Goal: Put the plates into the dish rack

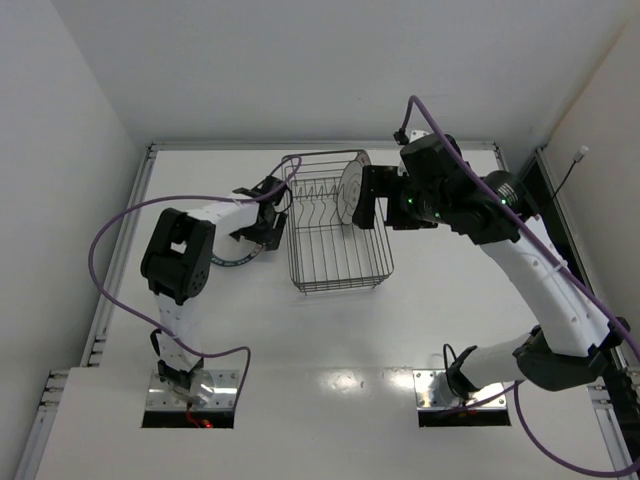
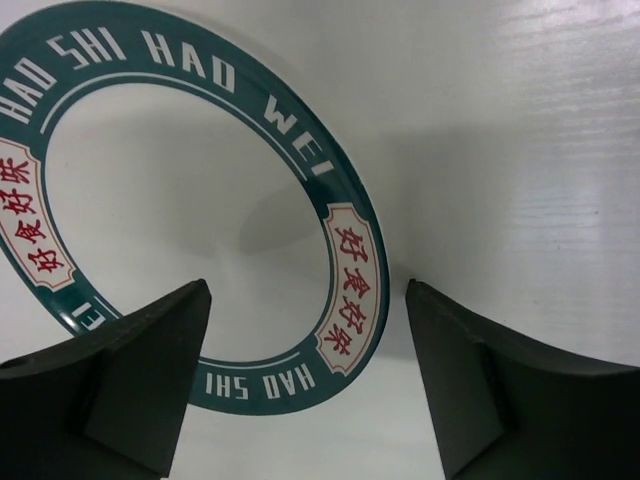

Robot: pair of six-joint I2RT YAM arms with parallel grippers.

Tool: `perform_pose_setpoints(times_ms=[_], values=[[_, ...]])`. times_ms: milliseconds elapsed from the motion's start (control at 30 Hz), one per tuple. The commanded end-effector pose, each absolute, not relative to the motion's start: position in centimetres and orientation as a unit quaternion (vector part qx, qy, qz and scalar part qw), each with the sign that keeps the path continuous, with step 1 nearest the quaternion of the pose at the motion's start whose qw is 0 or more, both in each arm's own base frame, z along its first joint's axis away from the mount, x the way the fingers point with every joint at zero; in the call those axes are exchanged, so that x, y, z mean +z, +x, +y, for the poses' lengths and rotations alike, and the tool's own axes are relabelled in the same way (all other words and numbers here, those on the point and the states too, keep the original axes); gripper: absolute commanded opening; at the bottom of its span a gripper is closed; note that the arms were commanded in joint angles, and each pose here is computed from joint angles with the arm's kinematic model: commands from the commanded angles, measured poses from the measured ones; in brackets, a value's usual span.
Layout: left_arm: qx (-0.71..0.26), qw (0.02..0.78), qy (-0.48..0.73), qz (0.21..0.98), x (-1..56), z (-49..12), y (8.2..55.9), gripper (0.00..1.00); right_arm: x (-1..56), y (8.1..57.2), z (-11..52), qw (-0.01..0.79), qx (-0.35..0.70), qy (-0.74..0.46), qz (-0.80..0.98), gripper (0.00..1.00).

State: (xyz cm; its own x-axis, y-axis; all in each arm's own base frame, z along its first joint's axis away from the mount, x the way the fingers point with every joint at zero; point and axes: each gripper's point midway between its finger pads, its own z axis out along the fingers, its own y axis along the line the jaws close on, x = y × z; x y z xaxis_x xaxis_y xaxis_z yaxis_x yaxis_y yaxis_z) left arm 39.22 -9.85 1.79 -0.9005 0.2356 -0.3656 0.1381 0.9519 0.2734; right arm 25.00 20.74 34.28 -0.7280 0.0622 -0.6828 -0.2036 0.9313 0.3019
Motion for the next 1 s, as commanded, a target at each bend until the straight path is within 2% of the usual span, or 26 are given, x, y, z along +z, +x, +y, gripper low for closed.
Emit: perform_pose_setpoints(times_ms=[0,67,133,167,233,267,367,533,667,767,967], values=[[0.168,0.141,0.101,0.97,-2.4,-8.0,37.1,0.74,36.0,24.6,20.0,0.385,0.191,-0.021,0.903,0.96],[0.177,0.139,0.101,0.969,-2.6,-7.7,37.1,0.67,35.9,24.4,19.9,0.384,0.193,-0.017,0.903,0.96],[0.184,0.142,0.095,0.968,-2.5,-7.5,37.2,0.53,35.9,24.4,19.9,0.383,0.194,-0.013,0.903,0.96],[0.192,0.139,0.096,0.967,-2.7,-7.2,37.1,0.41,35.9,24.4,19.9,0.383,0.194,-0.013,0.903,0.96],[0.201,0.132,0.093,0.966,-3.0,-6.9,36.8,0.28,36.1,24.1,19.7,0.382,0.196,-0.009,0.903,0.96],[0.207,0.128,0.094,0.965,-3.3,-6.7,36.7,0.16,36.1,24.1,19.7,0.382,0.196,-0.009,0.903,0.96],[0.209,0.12,0.09,0.966,-3.6,-6.6,36.3,0.0,36.3,23.8,19.4,0.384,0.201,-0.004,0.901,0.96],[0.218,0.123,0.079,0.965,-3.3,-6.3,36.3,0.0,36.0,23.2,19.0,0.379,0.201,0.004,0.903,0.96],[0.216,0.16,0.057,0.962,-0.3,-6.4,37.3,0.0,35.7,22.6,18.6,0.377,0.202,0.008,0.904,0.96],[0.226,0.206,0.031,0.952,4.0,-6.9,37.9,0.0,35.6,22.2,18.5,0.376,0.21,0.011,0.902,0.96],[0.161,0.304,-0.031,0.939,12.7,-10.3,39.2,0.0,35.1,21.6,18.2,0.373,0.212,0.009,0.903,0.96]])
